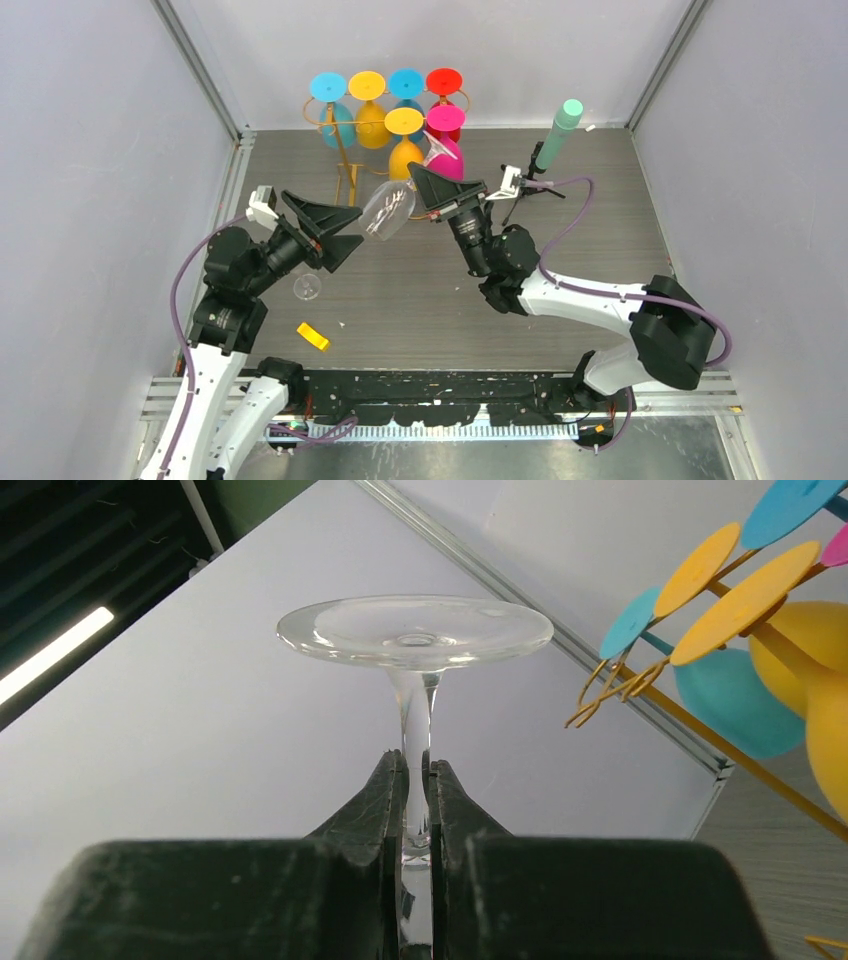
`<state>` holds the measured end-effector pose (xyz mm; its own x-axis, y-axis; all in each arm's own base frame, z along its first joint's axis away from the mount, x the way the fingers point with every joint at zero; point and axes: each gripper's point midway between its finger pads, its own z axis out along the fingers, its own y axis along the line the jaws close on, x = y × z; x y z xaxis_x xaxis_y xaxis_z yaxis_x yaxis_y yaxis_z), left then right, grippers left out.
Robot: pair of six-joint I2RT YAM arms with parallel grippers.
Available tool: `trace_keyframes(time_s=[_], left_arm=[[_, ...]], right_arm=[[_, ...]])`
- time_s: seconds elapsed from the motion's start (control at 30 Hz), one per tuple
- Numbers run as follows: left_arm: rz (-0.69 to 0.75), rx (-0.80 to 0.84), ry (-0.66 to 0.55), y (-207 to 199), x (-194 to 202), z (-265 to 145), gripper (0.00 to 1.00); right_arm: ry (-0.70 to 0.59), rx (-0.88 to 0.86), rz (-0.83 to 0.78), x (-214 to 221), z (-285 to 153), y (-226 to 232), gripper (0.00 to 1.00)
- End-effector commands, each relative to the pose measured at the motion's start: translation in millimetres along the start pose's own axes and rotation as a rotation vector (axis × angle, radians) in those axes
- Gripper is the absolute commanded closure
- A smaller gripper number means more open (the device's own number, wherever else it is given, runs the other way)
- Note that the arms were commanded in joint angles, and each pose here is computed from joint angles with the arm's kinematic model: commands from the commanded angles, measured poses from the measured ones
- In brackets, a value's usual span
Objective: Take the wine glass off the wine glass rack
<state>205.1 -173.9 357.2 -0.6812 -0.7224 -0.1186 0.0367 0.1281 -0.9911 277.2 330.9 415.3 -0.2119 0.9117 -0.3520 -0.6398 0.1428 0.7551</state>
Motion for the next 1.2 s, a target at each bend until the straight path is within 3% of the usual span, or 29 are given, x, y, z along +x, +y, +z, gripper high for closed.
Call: trace_keyframes(time_s=[0.0,0.13,0.4,0.6,0.77,1.03,1.17], left_arm=[[-0.043,0.177,0.054,-43,7,-5,0.08],[-0.084,0.212,0.073,-52,9,-8,0.15],[-0.119,0.261,0.064,-61,5,-7,0.47],[-0.115,0.327,0.032,-74,-1,-9,0.82],[-0.093,0.383,0.008,-84,-5,-12,0.99],[-0.053,0.417,-0.014,-91,-8,-13,1.0],[-0.014,0.405,-0.034,-89,-11,-10,1.0]], right_arm=[[-0.102,-0.072,0.095,-17,13,35,1.0],[-0.09,-0.114,0.049,-6,12,42,1.0],[-0.053,-0.16,0.012,16,9,47,1.0],[-0.054,-0.12,0.04,23,6,37,1.0],[-0.052,-0.091,0.069,27,3,30,1.0],[-0.033,-0.07,0.105,34,-3,23,0.98],[-0.037,-0.063,0.113,31,-6,22,0.78]])
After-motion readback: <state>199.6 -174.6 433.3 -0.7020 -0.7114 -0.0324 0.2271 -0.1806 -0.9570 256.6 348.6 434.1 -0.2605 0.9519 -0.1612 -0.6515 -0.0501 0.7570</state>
